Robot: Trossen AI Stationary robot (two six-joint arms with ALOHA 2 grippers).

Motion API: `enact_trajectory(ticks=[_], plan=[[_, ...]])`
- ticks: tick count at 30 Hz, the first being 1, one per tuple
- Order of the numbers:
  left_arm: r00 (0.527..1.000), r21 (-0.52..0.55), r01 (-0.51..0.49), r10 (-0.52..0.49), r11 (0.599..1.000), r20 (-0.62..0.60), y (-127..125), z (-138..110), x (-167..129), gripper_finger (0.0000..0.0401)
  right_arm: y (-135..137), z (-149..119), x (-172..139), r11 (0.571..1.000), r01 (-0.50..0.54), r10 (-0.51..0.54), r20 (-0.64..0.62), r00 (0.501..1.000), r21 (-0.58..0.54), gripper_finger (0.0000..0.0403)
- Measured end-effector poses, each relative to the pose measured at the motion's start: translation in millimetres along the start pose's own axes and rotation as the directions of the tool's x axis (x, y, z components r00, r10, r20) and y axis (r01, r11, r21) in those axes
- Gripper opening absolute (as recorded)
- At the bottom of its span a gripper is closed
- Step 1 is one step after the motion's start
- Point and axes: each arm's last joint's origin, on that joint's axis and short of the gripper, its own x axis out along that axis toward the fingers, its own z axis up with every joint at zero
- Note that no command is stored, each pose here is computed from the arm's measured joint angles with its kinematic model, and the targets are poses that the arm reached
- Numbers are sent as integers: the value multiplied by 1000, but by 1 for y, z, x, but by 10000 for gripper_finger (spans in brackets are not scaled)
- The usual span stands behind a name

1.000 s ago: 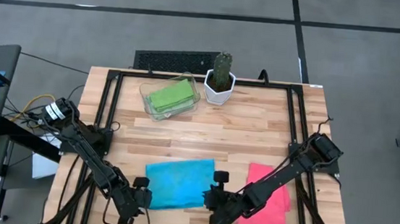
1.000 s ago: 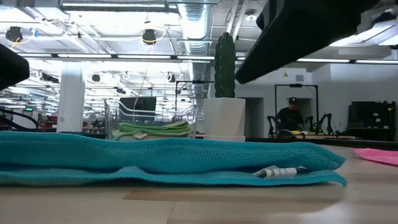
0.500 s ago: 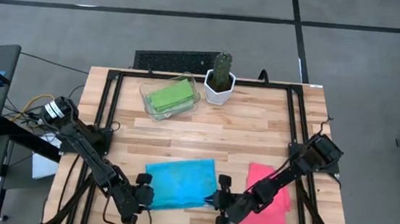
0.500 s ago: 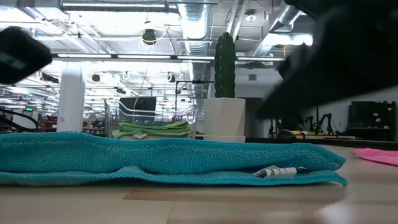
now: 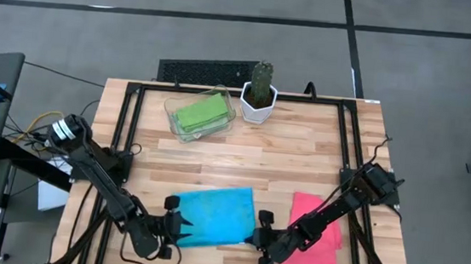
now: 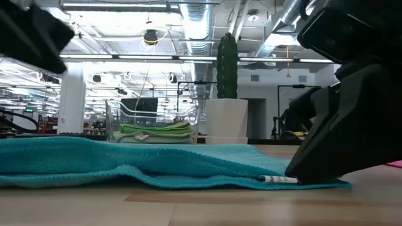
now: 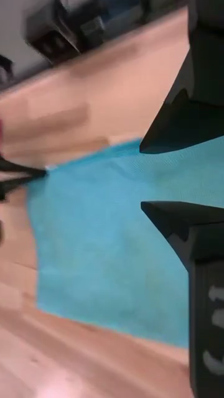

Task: Fold microfiber towels
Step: Fold the blue microfiber towel

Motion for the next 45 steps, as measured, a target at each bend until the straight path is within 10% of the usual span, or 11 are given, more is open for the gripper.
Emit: enact_trajectory(ticks=[16, 30, 45], plan=[[998, -70, 8, -12, 998, -67, -25, -47, 31, 6, -1, -1, 1, 1000, 4, -4, -8, 1000, -6, 26], [999, -67, -8, 5, 998, -45, -27, -50, 30, 1, -9, 49, 2, 989, -10, 71, 413, 908, -147, 20], [1000, -71, -29, 28, 997, -15, -27, -48, 30, 0, -6, 28, 78, 956, -284, 295, 307, 905, -81, 17]])
